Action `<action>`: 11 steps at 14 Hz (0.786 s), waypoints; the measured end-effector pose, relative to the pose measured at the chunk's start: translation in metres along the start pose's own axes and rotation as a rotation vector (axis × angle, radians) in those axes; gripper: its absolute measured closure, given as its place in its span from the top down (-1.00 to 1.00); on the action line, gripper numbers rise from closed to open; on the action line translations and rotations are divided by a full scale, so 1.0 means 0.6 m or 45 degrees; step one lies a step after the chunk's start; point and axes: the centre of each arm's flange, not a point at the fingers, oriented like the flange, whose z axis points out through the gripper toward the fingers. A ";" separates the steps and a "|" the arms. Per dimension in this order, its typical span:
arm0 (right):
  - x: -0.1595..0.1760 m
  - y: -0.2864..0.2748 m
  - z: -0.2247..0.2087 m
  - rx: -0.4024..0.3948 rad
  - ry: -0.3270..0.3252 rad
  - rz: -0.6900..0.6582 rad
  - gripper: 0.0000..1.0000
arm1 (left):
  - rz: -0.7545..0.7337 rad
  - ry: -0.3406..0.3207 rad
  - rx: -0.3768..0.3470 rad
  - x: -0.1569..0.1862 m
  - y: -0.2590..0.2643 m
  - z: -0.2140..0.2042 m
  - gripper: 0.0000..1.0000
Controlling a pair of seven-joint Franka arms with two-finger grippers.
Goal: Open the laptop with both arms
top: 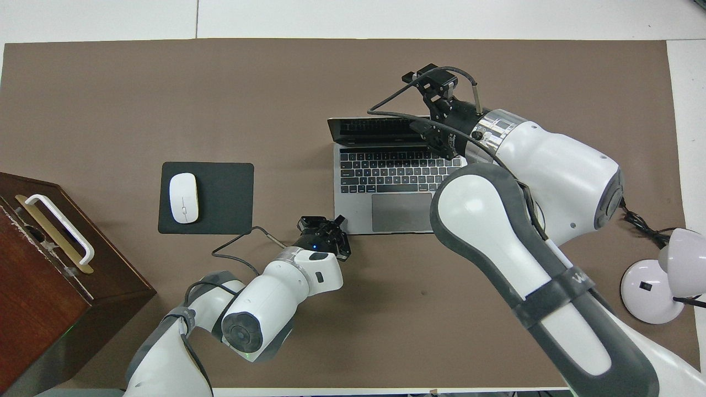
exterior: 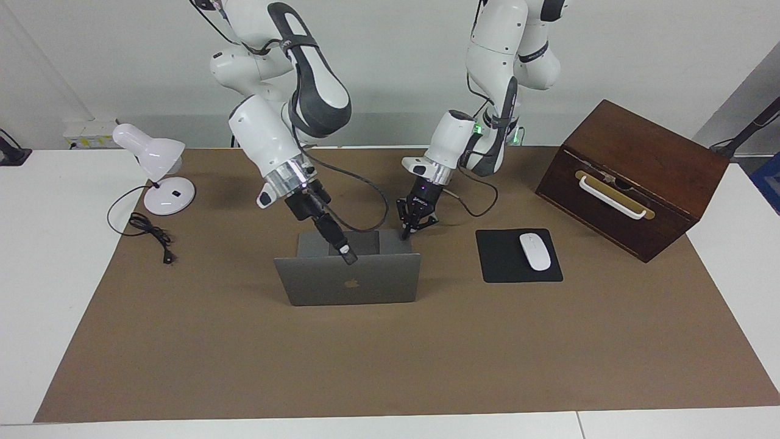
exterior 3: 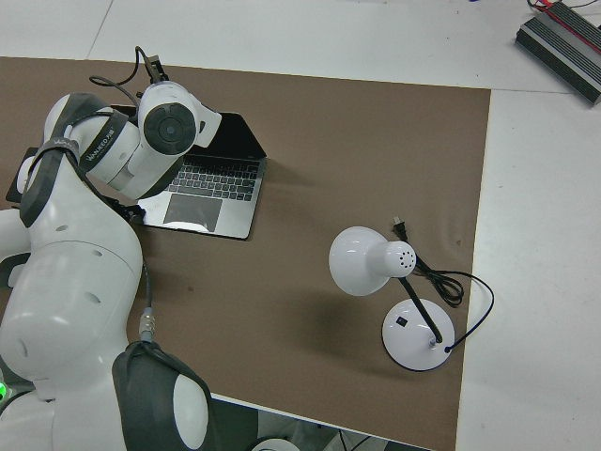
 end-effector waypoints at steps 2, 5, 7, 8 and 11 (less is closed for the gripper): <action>-0.016 -0.032 -0.038 0.058 -0.011 0.044 1.00 | -0.003 0.000 0.001 0.000 0.000 0.000 -0.98; -0.018 -0.083 -0.109 0.162 0.001 0.013 1.00 | -0.051 0.005 0.005 0.004 -0.002 0.001 -0.98; 0.003 -0.126 -0.159 0.219 0.063 -0.131 1.00 | -0.113 0.026 0.006 0.017 -0.003 -0.001 -0.98; 0.024 -0.148 -0.184 0.235 0.116 -0.242 1.00 | -0.130 0.038 0.007 0.025 -0.004 -0.004 -0.98; 0.088 -0.202 -0.249 0.202 0.207 -0.564 1.00 | -0.166 -0.015 0.023 0.055 -0.020 -0.025 -0.98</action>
